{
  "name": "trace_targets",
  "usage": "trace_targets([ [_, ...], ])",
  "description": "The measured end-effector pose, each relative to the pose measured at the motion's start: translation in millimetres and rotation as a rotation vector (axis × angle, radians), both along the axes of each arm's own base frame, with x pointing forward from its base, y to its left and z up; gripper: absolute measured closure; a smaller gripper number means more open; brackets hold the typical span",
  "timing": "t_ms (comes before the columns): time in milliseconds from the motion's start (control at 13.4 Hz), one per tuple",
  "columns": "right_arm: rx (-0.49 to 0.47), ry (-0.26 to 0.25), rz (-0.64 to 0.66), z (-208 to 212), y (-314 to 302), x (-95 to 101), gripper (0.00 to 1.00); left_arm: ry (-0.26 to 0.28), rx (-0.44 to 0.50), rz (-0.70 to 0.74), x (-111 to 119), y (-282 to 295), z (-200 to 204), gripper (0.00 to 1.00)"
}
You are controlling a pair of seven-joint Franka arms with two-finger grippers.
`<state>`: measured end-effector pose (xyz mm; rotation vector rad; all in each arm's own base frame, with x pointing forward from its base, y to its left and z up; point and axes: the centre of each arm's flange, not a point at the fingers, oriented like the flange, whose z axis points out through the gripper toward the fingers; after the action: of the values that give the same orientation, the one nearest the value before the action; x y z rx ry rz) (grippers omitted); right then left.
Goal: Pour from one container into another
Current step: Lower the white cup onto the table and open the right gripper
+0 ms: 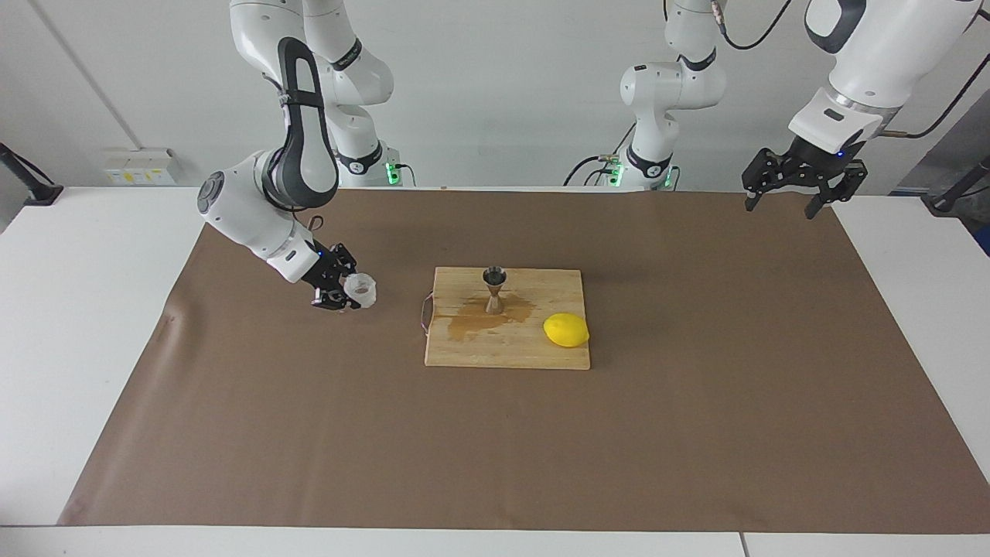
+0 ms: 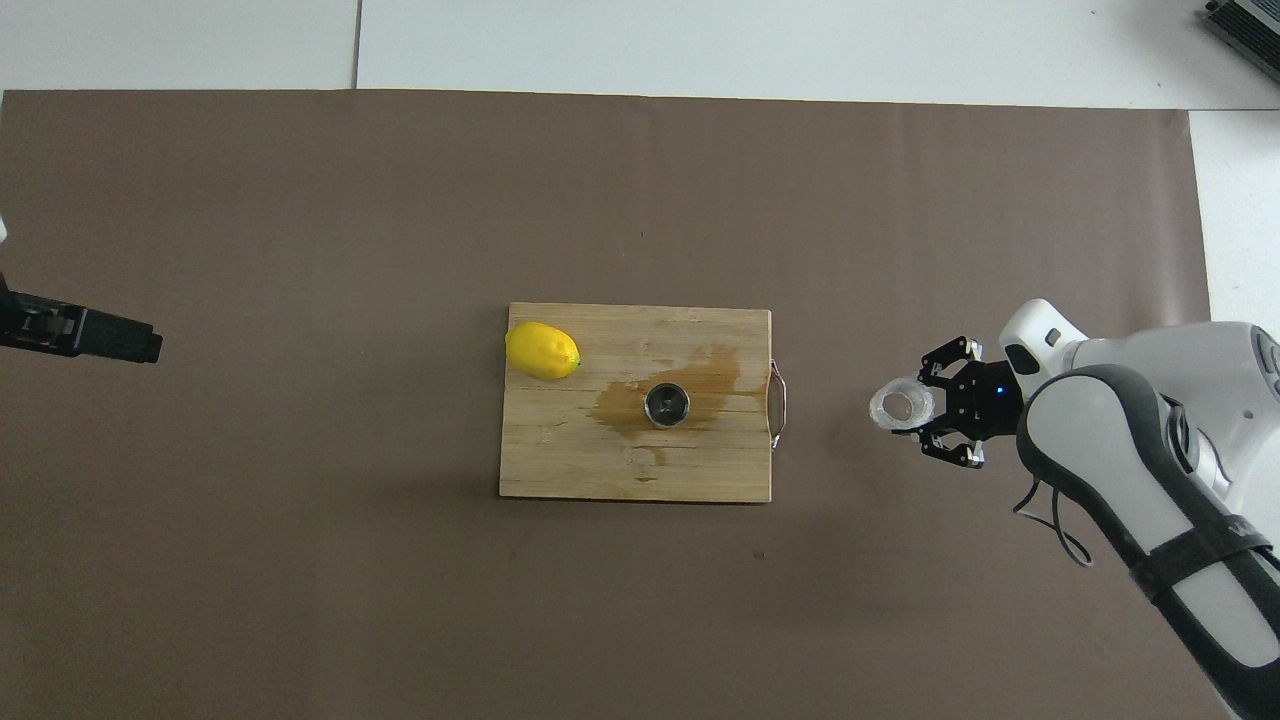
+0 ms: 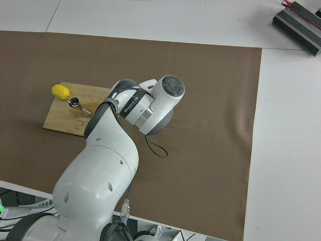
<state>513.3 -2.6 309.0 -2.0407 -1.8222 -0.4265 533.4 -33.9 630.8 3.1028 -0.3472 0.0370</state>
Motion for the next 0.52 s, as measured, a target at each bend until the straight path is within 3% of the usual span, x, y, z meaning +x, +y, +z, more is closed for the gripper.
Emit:
trace_targets([
  [372,0.033,0.003,-0.003,-25,-26,-2.2,0.51,0.001,0.000,0.000,0,0,-1,0.00],
  [521,0.025,-0.018,-0.001,-34,-33,-0.6,0.51,0.002,0.000,0.000,0,0,-1,0.00],
])
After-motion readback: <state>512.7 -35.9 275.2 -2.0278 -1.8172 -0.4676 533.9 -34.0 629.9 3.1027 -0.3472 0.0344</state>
